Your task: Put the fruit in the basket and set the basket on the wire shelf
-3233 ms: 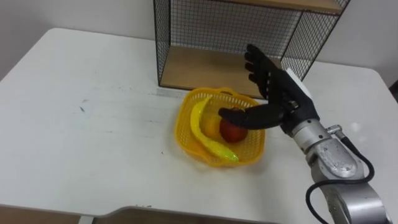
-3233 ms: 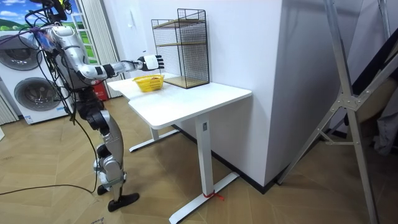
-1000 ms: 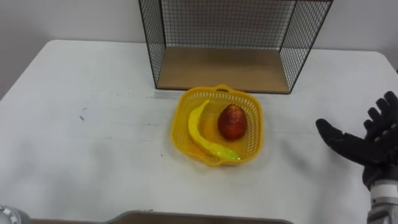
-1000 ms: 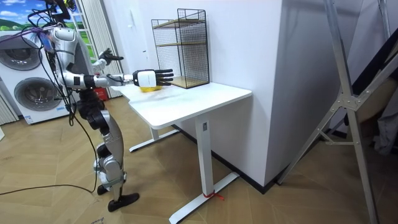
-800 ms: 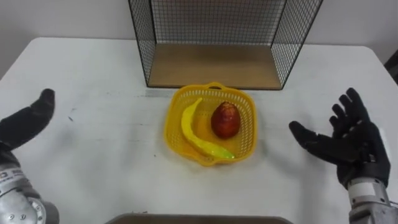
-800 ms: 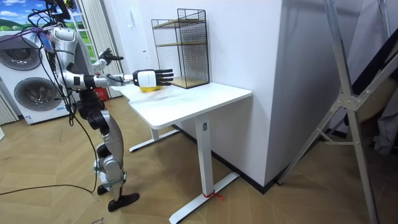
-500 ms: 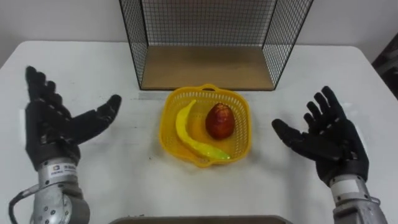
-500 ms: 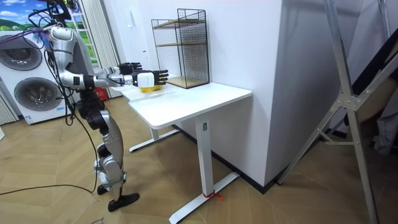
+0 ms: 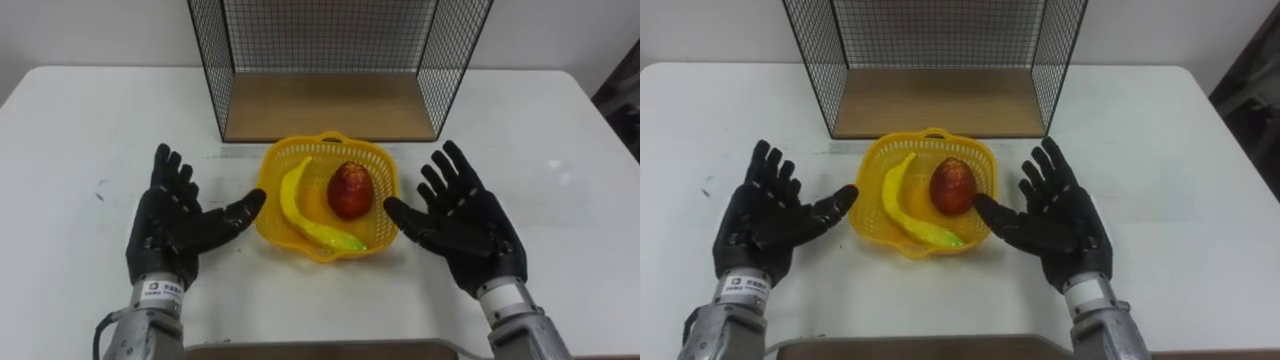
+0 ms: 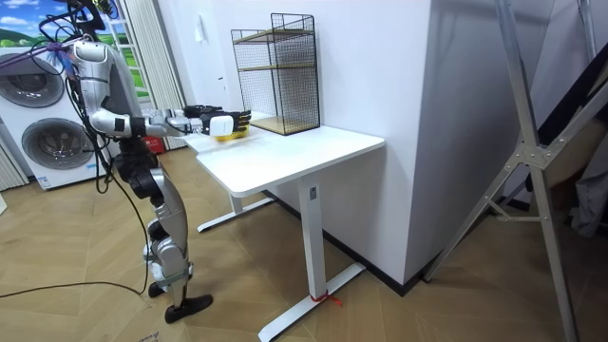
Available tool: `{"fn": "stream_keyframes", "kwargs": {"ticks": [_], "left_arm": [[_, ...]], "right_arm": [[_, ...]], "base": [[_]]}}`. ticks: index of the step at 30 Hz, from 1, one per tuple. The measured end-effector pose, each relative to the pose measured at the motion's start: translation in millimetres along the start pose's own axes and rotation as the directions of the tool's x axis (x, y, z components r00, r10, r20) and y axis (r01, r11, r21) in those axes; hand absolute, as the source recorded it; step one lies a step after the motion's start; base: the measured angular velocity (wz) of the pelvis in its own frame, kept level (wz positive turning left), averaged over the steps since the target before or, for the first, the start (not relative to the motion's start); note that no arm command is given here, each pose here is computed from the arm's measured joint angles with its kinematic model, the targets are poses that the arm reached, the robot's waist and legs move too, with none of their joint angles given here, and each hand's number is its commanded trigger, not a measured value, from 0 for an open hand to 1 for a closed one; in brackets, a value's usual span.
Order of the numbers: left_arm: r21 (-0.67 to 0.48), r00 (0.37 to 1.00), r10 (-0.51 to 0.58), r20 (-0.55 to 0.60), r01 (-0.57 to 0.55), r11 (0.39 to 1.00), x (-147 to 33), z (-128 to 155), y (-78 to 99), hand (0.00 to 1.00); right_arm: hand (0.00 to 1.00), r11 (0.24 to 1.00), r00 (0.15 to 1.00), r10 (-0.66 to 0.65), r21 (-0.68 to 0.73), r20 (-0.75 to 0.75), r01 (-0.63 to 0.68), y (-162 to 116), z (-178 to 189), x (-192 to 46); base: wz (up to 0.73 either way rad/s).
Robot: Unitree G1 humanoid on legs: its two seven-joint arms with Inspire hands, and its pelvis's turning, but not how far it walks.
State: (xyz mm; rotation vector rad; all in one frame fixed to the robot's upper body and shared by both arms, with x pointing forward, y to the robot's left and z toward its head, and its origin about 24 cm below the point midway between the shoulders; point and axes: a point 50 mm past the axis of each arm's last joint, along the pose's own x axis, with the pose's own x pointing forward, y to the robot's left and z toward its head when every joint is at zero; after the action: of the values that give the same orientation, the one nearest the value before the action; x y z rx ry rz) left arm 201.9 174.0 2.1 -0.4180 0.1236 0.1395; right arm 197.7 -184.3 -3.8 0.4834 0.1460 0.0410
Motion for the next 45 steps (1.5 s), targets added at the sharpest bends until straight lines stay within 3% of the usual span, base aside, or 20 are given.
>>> {"fn": "stream_keyframes", "kwargs": {"ticks": [14,31,45], "left_arm": [[-0.124,0.994,-0.076,-0.084,0.065,0.990,-3.9,-16.7,-7.2,0.00],[-0.124,0.984,-0.137,-0.109,0.124,0.985,-5.6,-22.1,-13.7,0.00],[-0.129,0.960,-0.235,-0.151,0.217,0.968,-11.6,-33.0,-36.3,0.00]], "right_arm": [[0.00,0.999,0.999,0.026,0.038,-0.028,-0.025,8.3,-10.4,1.7],[0.00,0.996,0.994,0.076,0.046,-0.083,-0.073,15.2,-23.4,6.0],[0.00,0.989,0.986,0.142,0.049,-0.085,-0.138,29.9,-26.7,10.5]], "base": [[0.00],[0.00],[0.00]]}}
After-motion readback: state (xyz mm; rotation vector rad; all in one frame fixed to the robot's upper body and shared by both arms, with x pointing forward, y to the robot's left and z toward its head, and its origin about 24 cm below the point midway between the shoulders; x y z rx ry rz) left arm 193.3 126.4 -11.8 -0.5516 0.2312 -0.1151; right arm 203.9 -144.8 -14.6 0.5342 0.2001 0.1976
